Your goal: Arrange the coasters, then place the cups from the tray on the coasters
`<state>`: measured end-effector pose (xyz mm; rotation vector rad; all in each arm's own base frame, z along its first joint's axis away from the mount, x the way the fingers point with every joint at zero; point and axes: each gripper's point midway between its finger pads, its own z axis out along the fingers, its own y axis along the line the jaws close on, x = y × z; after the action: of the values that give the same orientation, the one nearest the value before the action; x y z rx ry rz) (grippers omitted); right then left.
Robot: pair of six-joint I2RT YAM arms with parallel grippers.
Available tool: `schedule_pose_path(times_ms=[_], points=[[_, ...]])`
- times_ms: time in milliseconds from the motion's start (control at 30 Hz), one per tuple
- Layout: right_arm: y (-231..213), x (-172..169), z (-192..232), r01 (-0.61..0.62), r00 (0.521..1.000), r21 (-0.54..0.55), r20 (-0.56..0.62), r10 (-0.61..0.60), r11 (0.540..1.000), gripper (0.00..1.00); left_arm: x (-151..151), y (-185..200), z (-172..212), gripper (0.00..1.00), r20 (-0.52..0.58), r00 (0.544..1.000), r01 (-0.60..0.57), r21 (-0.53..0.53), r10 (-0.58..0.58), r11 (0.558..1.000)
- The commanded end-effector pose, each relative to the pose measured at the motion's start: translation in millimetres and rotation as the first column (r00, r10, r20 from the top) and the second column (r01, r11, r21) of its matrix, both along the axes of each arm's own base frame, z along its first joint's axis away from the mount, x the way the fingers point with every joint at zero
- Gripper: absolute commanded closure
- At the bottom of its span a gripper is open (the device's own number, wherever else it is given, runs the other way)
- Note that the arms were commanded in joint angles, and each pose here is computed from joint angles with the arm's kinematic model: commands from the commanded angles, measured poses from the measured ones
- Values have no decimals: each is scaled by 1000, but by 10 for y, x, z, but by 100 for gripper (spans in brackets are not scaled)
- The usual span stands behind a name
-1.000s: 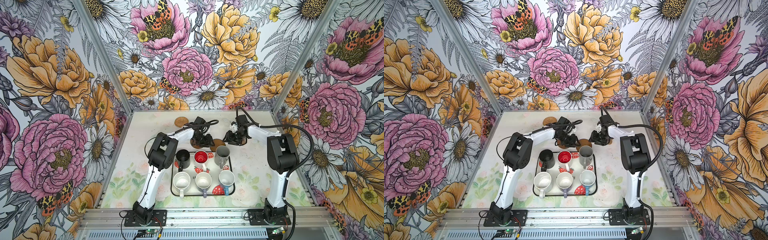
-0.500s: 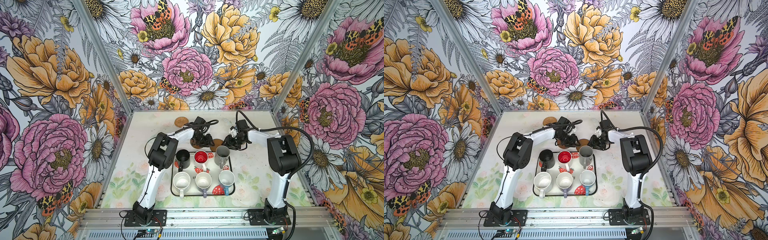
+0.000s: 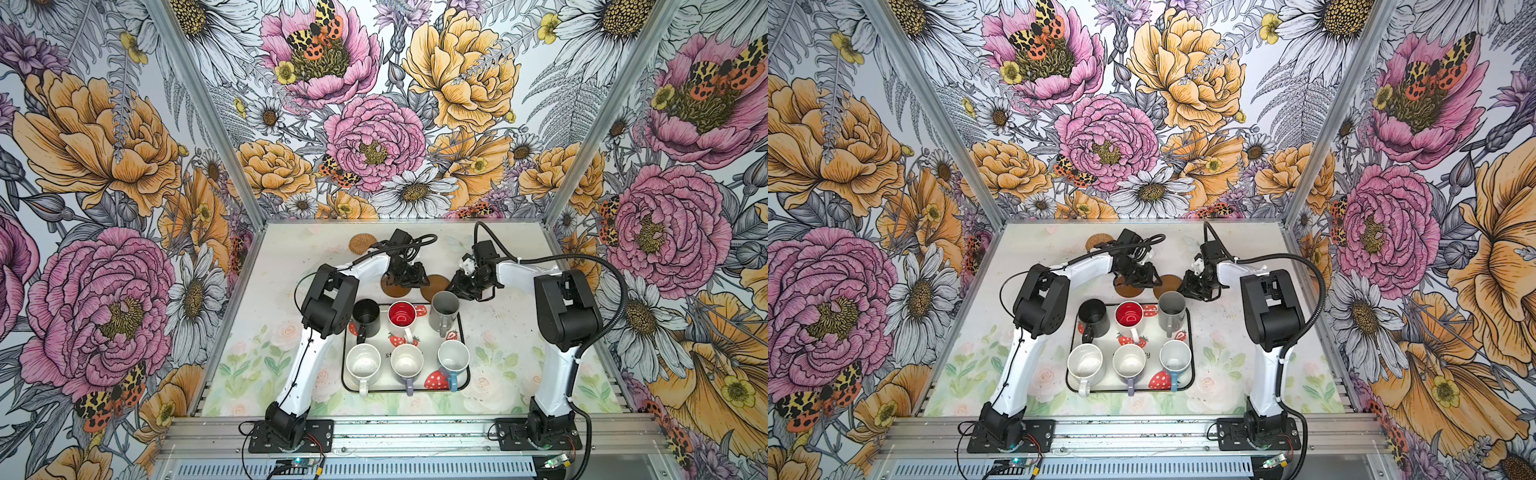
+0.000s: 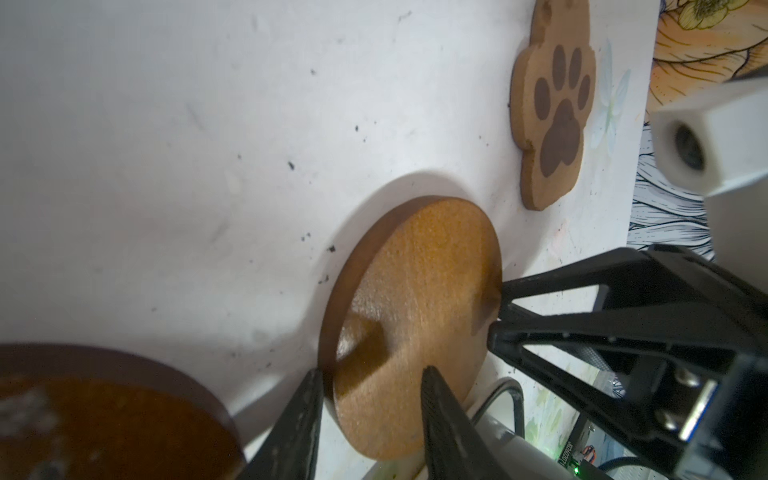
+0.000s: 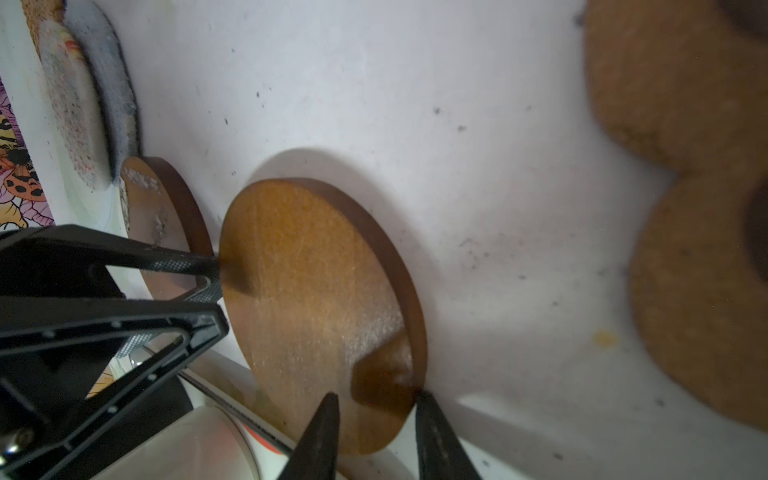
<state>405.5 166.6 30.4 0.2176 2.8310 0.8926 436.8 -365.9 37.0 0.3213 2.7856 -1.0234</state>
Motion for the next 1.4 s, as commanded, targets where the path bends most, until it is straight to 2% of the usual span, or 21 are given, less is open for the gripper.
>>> schedule_pose_path(times_ms=[0, 533, 933, 1367], points=[[98, 186, 87, -6, 999, 38, 43, 4, 999, 67, -4, -139, -62, 60, -17, 1000, 11, -21, -12, 1000], [-30, 664, 154, 65, 994, 53, 82, -69, 997, 67, 425, -279, -40, 60, -3, 999, -48, -90, 48, 995], [-180, 729, 163, 104, 991, 48, 84, -108, 993, 64, 525, -334, -35, 60, -4, 998, -61, -116, 60, 991], [-316, 720, 219, 128, 987, 43, 93, -132, 991, 57, 534, -341, -40, 60, -2, 998, -64, -114, 64, 991]])
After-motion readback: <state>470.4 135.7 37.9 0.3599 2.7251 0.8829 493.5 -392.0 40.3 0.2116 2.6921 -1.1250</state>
